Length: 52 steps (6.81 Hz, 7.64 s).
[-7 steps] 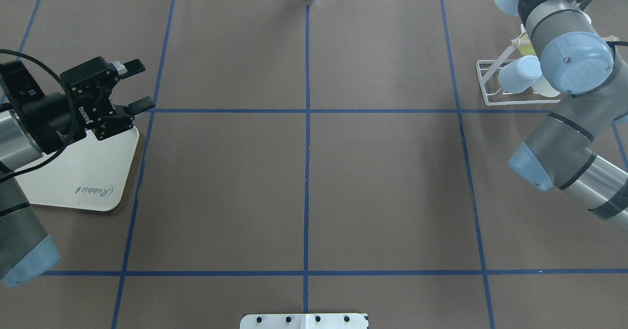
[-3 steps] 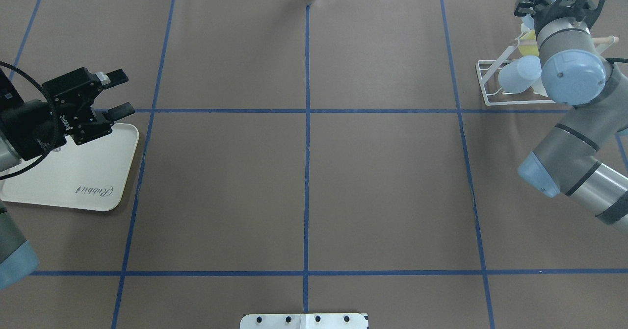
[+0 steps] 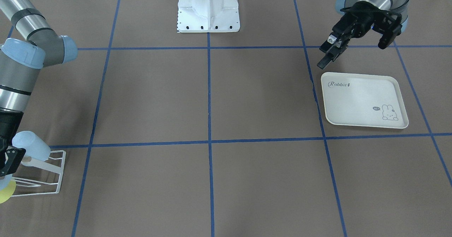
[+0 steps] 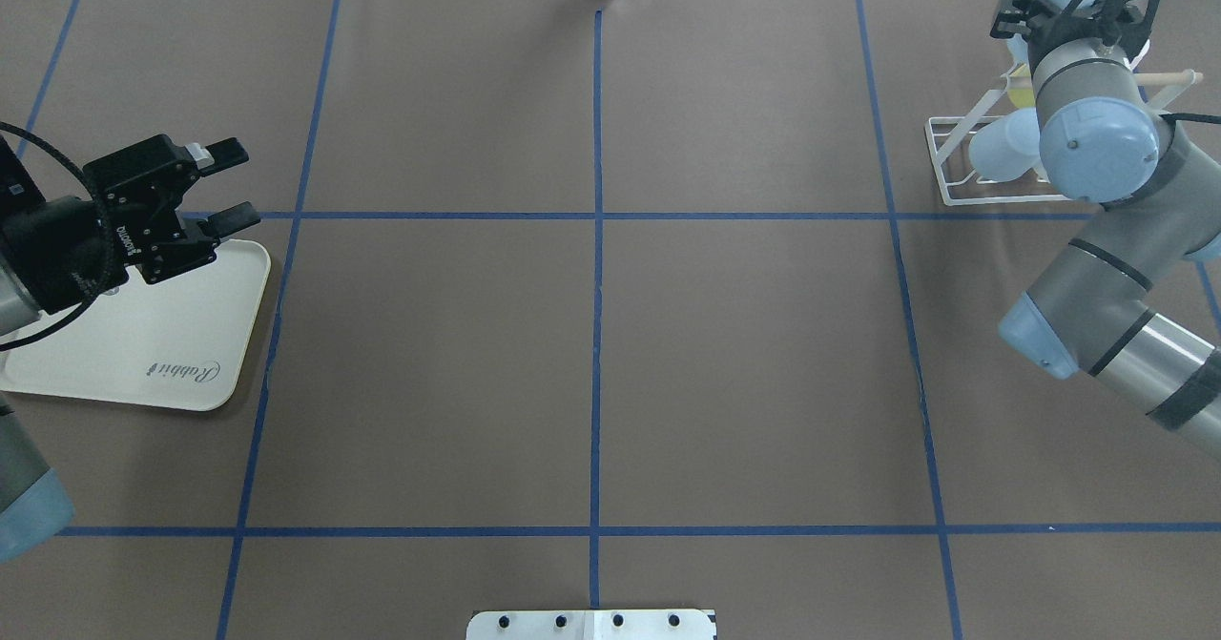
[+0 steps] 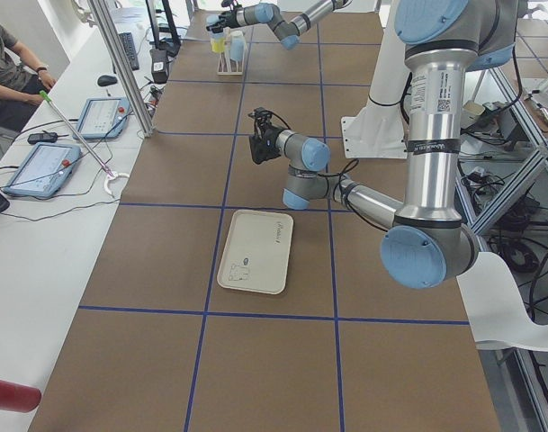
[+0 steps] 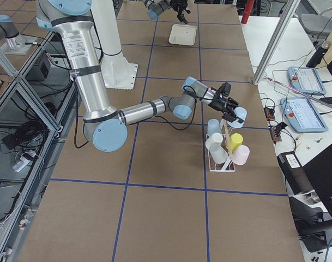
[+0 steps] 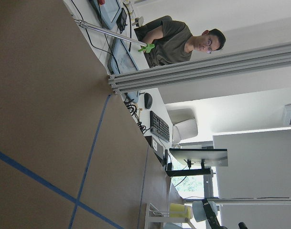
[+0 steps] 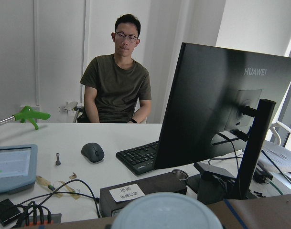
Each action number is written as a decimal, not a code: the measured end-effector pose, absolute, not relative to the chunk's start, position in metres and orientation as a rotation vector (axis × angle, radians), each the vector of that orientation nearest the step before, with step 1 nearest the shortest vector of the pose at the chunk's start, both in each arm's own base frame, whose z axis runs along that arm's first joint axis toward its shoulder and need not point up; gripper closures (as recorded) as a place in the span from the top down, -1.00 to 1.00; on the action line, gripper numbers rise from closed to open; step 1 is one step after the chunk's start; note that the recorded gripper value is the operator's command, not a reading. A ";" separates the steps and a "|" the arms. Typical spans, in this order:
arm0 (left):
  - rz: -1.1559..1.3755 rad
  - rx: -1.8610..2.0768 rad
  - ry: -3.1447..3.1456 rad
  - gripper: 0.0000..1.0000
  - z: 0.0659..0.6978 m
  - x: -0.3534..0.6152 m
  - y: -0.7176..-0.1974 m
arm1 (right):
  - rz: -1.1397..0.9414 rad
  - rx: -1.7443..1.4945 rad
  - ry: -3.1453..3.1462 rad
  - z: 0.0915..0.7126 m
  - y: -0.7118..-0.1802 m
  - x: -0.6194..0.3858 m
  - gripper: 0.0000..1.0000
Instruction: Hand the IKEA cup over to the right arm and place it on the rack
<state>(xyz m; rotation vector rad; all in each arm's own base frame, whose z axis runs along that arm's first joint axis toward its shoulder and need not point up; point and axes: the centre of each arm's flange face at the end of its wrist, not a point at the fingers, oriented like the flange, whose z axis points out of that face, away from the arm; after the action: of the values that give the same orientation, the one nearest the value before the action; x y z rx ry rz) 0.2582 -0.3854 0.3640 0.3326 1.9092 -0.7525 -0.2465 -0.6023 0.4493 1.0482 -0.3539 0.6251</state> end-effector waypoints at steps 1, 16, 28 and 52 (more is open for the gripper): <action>-0.753 0.333 1.907 1.00 0.365 0.258 -0.386 | 0.622 1.044 -0.354 0.452 -0.602 -0.250 -1.00; -0.750 0.331 1.912 1.00 0.362 0.261 -0.387 | 0.591 1.001 -0.337 0.477 -0.612 -0.283 1.00; -0.454 0.658 1.436 1.00 0.356 0.147 -0.454 | 0.329 0.741 -0.510 0.438 -0.649 -0.044 1.00; 0.275 0.207 0.694 1.00 0.662 -0.045 -0.458 | -0.090 -0.036 -0.746 0.615 -0.512 0.057 1.00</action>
<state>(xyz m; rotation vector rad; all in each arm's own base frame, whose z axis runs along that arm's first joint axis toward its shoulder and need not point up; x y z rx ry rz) -0.0451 -0.4582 0.6620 0.2072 0.6943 0.2752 0.0572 -0.5119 0.6153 -0.0360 -0.7459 -0.0904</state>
